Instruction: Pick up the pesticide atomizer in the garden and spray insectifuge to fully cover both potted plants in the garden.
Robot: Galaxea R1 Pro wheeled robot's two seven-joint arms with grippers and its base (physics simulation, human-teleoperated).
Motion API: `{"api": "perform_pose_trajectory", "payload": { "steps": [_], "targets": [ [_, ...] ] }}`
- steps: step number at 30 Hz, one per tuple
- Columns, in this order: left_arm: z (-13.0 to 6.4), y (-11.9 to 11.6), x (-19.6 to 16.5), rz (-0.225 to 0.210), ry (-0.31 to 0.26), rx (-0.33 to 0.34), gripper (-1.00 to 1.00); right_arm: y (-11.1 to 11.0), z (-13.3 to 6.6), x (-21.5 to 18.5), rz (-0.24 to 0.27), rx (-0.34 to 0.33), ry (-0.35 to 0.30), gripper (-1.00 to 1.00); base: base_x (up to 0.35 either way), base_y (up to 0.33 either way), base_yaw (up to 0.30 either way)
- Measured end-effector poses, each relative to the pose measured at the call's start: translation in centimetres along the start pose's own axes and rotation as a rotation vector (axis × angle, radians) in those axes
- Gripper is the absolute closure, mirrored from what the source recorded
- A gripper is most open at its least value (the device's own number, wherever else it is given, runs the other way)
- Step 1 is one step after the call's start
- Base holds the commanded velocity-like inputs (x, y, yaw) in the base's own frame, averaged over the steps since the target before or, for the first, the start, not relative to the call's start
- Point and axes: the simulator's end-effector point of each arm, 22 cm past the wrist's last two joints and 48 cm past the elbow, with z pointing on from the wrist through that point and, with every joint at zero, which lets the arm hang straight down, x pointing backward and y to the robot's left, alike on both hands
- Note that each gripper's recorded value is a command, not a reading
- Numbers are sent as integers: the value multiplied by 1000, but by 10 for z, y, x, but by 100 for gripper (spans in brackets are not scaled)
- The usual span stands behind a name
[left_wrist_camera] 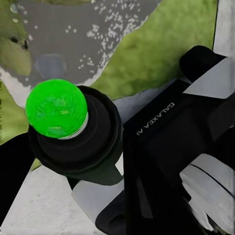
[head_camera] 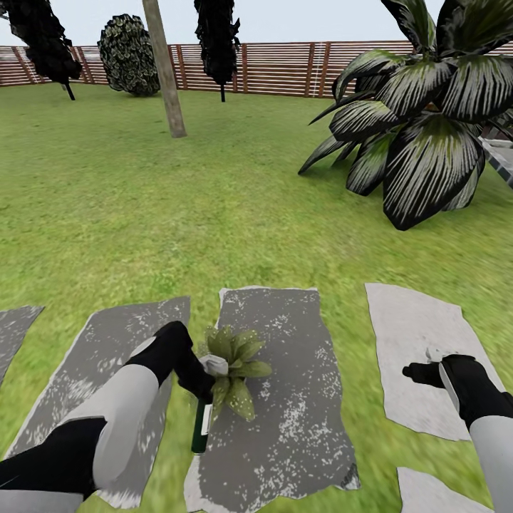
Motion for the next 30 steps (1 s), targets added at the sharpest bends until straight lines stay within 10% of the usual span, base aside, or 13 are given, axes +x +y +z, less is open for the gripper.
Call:
{"api": "perform_pose_trajectory", "payload": {
  "steps": [30],
  "targets": [
    [-16,12,1,-14,52,-60,100,0,2,1,0,-1,3,-100,54,0,93]
  ]
}}
